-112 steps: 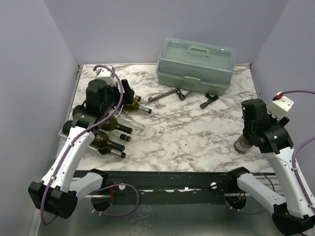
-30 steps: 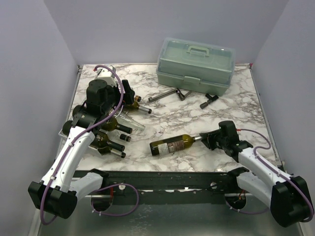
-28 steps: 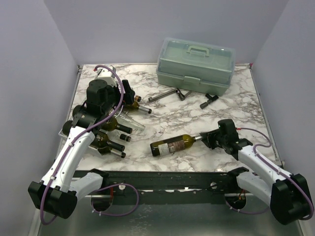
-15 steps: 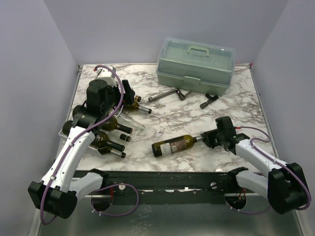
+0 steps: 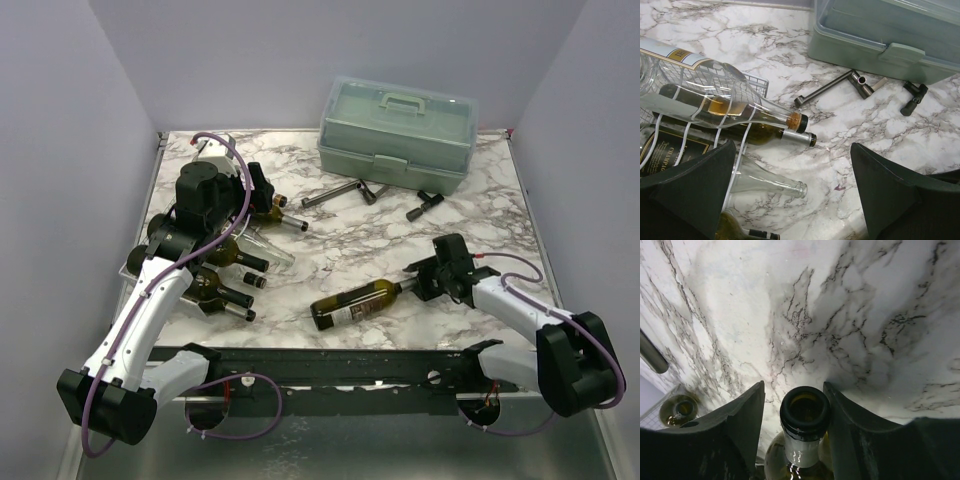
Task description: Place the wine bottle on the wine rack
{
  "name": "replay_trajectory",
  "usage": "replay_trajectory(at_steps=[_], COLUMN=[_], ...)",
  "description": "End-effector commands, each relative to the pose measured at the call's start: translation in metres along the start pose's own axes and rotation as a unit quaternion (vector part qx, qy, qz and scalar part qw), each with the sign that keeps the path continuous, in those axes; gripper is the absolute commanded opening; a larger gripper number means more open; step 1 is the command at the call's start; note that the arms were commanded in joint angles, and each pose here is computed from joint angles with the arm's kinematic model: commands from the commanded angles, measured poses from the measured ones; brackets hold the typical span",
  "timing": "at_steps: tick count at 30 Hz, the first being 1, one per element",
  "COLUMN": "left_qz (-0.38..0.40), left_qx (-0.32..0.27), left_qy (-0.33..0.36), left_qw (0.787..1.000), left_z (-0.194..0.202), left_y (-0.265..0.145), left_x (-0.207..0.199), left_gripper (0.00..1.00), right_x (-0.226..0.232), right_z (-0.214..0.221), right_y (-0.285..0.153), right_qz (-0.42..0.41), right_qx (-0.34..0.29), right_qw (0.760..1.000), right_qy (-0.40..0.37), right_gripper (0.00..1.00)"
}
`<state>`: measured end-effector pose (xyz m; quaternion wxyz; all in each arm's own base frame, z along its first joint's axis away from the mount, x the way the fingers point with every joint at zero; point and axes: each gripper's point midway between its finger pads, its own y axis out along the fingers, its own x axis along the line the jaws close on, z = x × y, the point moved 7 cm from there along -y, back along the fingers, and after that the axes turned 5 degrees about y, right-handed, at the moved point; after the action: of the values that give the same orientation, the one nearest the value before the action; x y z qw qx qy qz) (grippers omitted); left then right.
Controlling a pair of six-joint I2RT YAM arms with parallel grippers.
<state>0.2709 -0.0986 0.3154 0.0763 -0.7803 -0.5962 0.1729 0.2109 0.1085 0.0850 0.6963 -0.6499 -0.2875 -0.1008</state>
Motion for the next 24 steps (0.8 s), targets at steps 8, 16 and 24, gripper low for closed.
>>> replay_trajectory(at_steps=[8,16,24], left_qz=[0.003,0.003,0.018], left_qx=[-0.004,0.002,0.009], left_qy=[0.006,0.004,0.002], left_qw=[1.000,1.000,1.000], left_z=[-0.003,-0.001,0.001], left_y=[-0.004,-0.001,0.002], left_x=[-0.001,-0.001,-0.004], left_gripper=[0.99,0.99,0.99], right_x=[-0.006,0.022,0.056], right_z=[0.005,0.011,0.020], right_y=[-0.003,-0.034,-0.050], right_qz=[0.009,-0.049,-0.106], right_qx=[0.028,0.062,0.098], right_qw=[0.998,0.986,0.980], right_qy=[-0.060,-0.145,-0.140], right_gripper=[0.22,0.01,0.01])
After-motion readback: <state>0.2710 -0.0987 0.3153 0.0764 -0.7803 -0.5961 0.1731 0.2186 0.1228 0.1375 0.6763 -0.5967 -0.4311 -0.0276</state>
